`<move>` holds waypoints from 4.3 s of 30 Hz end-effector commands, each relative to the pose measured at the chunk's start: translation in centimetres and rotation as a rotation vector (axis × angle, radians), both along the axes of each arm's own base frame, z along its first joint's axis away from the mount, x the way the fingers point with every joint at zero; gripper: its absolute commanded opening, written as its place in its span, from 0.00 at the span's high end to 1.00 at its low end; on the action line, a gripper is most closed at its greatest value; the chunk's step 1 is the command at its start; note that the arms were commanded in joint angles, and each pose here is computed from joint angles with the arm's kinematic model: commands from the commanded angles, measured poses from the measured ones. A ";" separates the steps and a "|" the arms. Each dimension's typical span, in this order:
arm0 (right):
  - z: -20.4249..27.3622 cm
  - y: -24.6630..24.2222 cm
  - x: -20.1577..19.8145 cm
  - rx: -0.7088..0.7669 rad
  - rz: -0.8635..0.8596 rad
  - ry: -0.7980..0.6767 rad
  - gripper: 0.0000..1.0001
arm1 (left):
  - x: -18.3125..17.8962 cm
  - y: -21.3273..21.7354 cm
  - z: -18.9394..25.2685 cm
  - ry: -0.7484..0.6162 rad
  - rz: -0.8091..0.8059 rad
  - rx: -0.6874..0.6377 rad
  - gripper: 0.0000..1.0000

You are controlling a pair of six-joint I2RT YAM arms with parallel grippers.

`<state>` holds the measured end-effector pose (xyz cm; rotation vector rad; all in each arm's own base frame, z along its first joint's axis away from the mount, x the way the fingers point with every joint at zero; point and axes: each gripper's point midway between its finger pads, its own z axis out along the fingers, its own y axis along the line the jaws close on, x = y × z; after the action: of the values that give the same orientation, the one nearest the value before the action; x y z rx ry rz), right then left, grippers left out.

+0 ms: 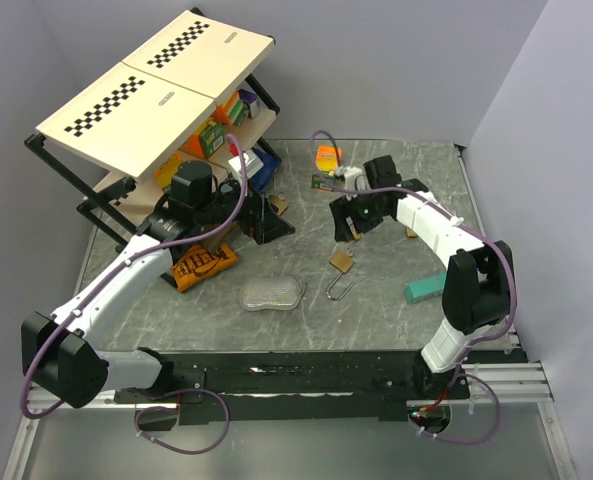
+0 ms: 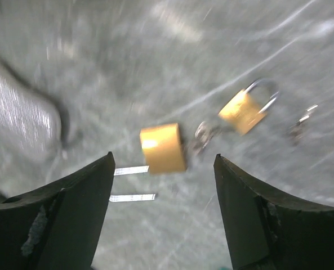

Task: Lock with the key
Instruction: Pick up the lock from the center of the board, then lock the lock.

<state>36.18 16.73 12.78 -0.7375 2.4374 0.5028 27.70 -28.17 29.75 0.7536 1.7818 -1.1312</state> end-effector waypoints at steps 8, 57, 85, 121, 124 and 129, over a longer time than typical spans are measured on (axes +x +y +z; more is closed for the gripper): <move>-2.8 2.4 -4.5 -0.120 0.192 0.055 0.26 | -0.8 0.3 0.9 -0.008 -0.011 -0.039 0.04; -11.7 1.9 -2.3 -0.390 0.152 0.157 0.32 | -0.4 0.9 0.0 -0.012 0.018 -0.031 0.04; -1.1 2.9 -2.6 -0.077 -0.002 0.181 1.00 | -1.6 0.9 -1.9 -0.054 -0.089 0.011 0.01; 5.9 3.3 -6.7 0.098 -0.044 0.141 1.00 | -3.1 -10.0 -12.0 -0.233 -0.138 0.327 0.39; 6.0 3.3 -6.8 0.100 -0.043 0.141 1.00 | -3.1 -10.4 -12.4 -0.218 -0.143 0.331 0.45; 6.0 3.3 -6.9 0.096 -0.044 0.141 1.00 | -2.8 -10.9 -11.8 -0.239 -0.131 0.304 0.76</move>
<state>30.16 19.37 16.23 -0.6378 2.5963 0.6105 23.57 -37.41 14.80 1.2024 1.8474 -0.8127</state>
